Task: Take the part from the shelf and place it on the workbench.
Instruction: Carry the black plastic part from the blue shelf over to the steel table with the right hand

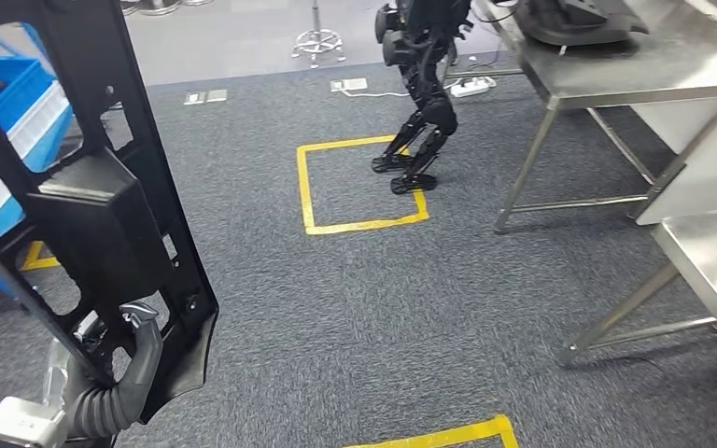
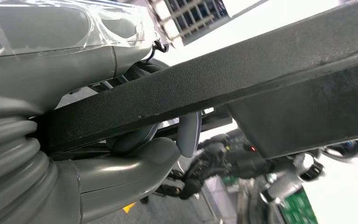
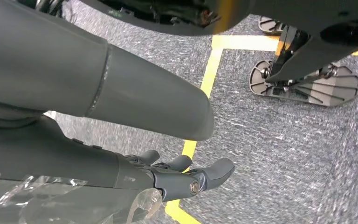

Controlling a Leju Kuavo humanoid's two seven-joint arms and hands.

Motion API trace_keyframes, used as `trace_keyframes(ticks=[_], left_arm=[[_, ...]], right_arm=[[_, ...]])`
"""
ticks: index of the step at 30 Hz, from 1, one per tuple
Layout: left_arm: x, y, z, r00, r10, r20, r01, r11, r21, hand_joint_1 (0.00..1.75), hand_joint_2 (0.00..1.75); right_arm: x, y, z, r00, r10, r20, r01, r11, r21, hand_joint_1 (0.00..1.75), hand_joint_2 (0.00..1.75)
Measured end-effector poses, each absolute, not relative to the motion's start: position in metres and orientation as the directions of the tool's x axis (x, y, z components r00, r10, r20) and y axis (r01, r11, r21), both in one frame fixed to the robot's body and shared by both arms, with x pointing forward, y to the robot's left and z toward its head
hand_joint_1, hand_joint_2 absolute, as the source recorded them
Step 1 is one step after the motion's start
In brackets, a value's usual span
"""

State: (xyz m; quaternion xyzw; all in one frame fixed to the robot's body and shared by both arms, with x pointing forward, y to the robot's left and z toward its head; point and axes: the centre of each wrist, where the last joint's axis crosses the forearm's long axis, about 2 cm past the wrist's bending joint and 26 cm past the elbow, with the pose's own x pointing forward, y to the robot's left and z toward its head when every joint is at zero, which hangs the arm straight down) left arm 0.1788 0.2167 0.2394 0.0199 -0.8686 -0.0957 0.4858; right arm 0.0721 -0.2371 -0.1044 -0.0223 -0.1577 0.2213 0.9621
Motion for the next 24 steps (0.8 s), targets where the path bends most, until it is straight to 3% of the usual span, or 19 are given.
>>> trace_keyframes(ticks=[9,24], left_arm=[[0.180,0.215,0.243,-0.545,-0.126,0.829,0.076,0.977,0.198,1.75,1.75],[0.206,0.187,0.242,-0.569,0.045,0.821,0.225,0.969,0.103,1.75,1.75]], right_arm=[[0.070,-0.237,-0.105,0.853,0.426,0.300,-0.412,0.904,-0.111,0.00,0.00],[0.072,-0.257,-0.106,0.875,0.386,0.293,-0.366,0.922,-0.124,0.00,0.00]])
